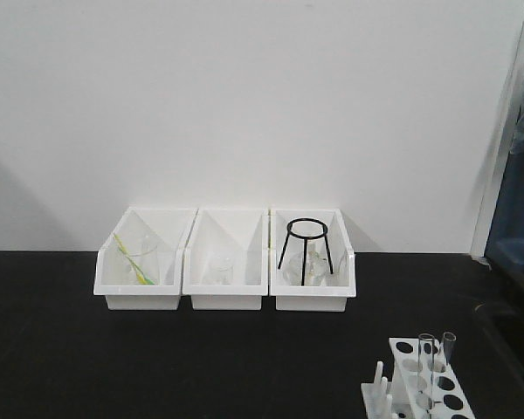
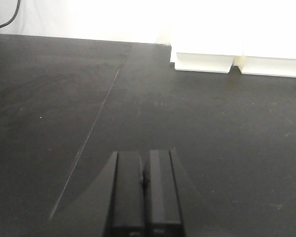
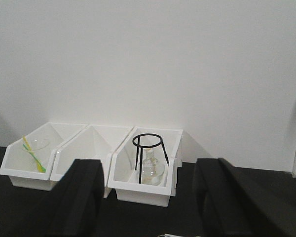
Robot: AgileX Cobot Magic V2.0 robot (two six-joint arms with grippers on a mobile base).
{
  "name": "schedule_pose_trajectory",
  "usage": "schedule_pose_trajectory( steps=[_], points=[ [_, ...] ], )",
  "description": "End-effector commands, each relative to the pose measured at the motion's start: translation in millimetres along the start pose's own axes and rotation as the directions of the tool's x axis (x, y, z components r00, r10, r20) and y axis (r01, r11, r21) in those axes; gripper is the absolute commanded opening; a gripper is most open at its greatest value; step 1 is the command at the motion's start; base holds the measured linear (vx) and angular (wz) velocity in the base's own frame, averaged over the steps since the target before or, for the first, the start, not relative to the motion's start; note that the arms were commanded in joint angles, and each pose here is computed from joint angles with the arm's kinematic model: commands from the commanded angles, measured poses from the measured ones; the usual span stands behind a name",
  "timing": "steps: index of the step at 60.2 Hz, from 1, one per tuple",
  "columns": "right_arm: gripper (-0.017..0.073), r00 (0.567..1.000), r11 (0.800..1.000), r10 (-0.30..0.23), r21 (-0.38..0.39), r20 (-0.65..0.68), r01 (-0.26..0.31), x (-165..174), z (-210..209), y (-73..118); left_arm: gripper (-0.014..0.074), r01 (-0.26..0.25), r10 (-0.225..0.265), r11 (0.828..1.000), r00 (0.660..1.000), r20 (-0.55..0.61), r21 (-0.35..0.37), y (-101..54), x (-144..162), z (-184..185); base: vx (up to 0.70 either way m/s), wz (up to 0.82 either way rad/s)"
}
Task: Flip and reinsert test tube from rack
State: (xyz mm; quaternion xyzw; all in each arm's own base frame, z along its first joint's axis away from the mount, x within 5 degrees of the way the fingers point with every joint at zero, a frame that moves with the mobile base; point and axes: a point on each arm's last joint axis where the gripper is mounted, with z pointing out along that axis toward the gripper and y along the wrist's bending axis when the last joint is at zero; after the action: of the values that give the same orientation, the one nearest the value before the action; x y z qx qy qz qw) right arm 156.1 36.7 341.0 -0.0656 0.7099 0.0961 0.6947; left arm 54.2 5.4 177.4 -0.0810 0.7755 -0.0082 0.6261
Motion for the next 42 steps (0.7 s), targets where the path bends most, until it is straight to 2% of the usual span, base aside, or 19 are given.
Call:
schedule_pose_trajectory(
  steps=[1, 7, 16, 22, 32, 37, 42],
  points=[
    [0.0477, 0.993, 1.000, -0.019, 0.001, 0.118, 0.019, -20, -2, 0.4, -0.0006, 0.002, -0.004, 1.000, 0.995, 0.096, 0.023, -1.7, -8, -1, 0.00, 0.00],
    [0.0477, 0.993, 1.000, -0.019, 0.001, 0.117, 0.019, -20, -2, 0.4, -0.0006, 0.002, -0.004, 1.000, 0.995, 0.096, 0.023, -1.7, -8, -1, 0.00, 0.00],
    [0.0465, 0.993, 0.998, -0.058, 0.005, 0.107, 0.058, -18, -2, 0.4, -0.0006, 0.002, -0.004, 1.000, 0.995, 0.096, 0.023, -1.7, -8, -1, 0.00, 0.00],
    [0.0417, 0.991, 0.996, -0.085, 0.009, 0.104, 0.084, -11, -10, -0.2, -0.0006, 0.002, -0.004, 1.000, 0.995, 0.096, 0.023, -1.7, -8, -1, 0.00, 0.00],
    [0.0226, 0.984, 0.994, -0.108, 0.013, 0.139, 0.108, 14, -45, -1.2, -0.0006, 0.002, -0.004, 1.000, 0.995, 0.096, 0.023, -1.7, -8, -1, 0.00, 0.00],
    [0.0096, 0.978, 0.985, -0.170, 0.027, 0.124, 0.168, 35, -62, -3.0, -0.0006, 0.002, -0.004, 1.000, 0.995, 0.096, 0.023, -1.7, -8, -1, 0.00, 0.00],
    [-0.0017, 0.977, 0.979, -0.201, 0.062, 0.075, 0.197, 57, -75, -7.0, -0.0006, 0.002, -0.004, 1.000, 0.995, 0.096, 0.023, -1.7, -8, -1, 0.00, 0.00]
  ],
)
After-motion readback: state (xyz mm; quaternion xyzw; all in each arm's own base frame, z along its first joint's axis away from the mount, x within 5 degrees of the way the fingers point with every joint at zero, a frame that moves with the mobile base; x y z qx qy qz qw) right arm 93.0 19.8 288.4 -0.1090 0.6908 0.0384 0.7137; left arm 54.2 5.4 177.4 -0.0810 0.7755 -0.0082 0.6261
